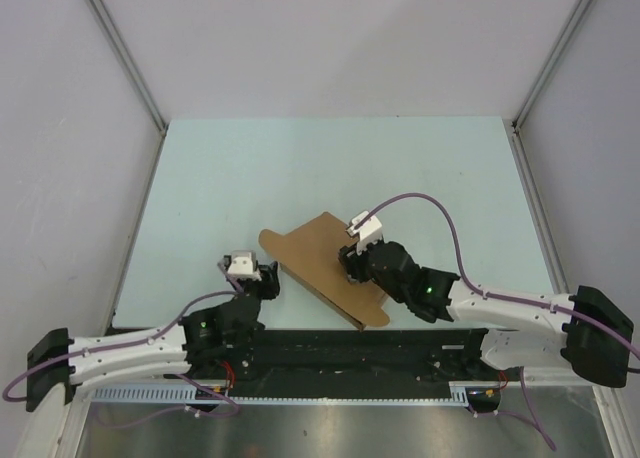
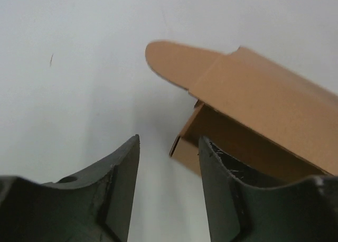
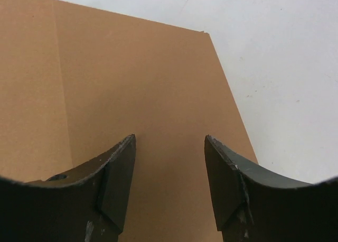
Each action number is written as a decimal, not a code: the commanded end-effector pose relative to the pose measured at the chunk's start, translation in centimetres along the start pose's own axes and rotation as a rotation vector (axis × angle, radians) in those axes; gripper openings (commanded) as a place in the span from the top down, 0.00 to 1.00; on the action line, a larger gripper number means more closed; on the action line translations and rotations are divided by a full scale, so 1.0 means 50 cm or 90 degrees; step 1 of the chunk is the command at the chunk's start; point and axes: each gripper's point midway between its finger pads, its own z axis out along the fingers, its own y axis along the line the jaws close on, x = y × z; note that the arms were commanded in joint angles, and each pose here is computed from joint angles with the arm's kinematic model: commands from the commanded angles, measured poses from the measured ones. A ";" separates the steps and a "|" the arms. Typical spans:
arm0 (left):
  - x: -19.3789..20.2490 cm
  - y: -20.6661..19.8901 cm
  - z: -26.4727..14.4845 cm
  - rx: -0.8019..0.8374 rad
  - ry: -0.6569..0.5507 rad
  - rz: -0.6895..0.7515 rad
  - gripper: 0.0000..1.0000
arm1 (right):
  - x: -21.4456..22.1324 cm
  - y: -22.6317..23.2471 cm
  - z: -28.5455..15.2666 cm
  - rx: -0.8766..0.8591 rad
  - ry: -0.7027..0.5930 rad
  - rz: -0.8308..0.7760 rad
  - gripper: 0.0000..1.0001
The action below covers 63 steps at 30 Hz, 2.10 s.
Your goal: Fold the paper box
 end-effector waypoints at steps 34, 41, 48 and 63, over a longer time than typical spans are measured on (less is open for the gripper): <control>-0.110 -0.114 0.129 0.080 0.067 -0.116 0.24 | 0.149 -0.023 0.012 0.042 0.115 0.040 0.40; -0.037 -0.108 0.181 0.069 0.133 -0.103 0.22 | -0.018 -0.112 -0.079 0.156 -0.019 0.221 0.30; 0.059 -0.088 0.168 0.047 0.227 -0.088 0.21 | 0.084 -0.111 -0.114 0.160 0.147 0.428 0.22; 0.214 -0.041 0.119 -0.009 0.359 -0.094 0.25 | 0.223 -0.004 -0.126 0.118 0.306 0.476 0.05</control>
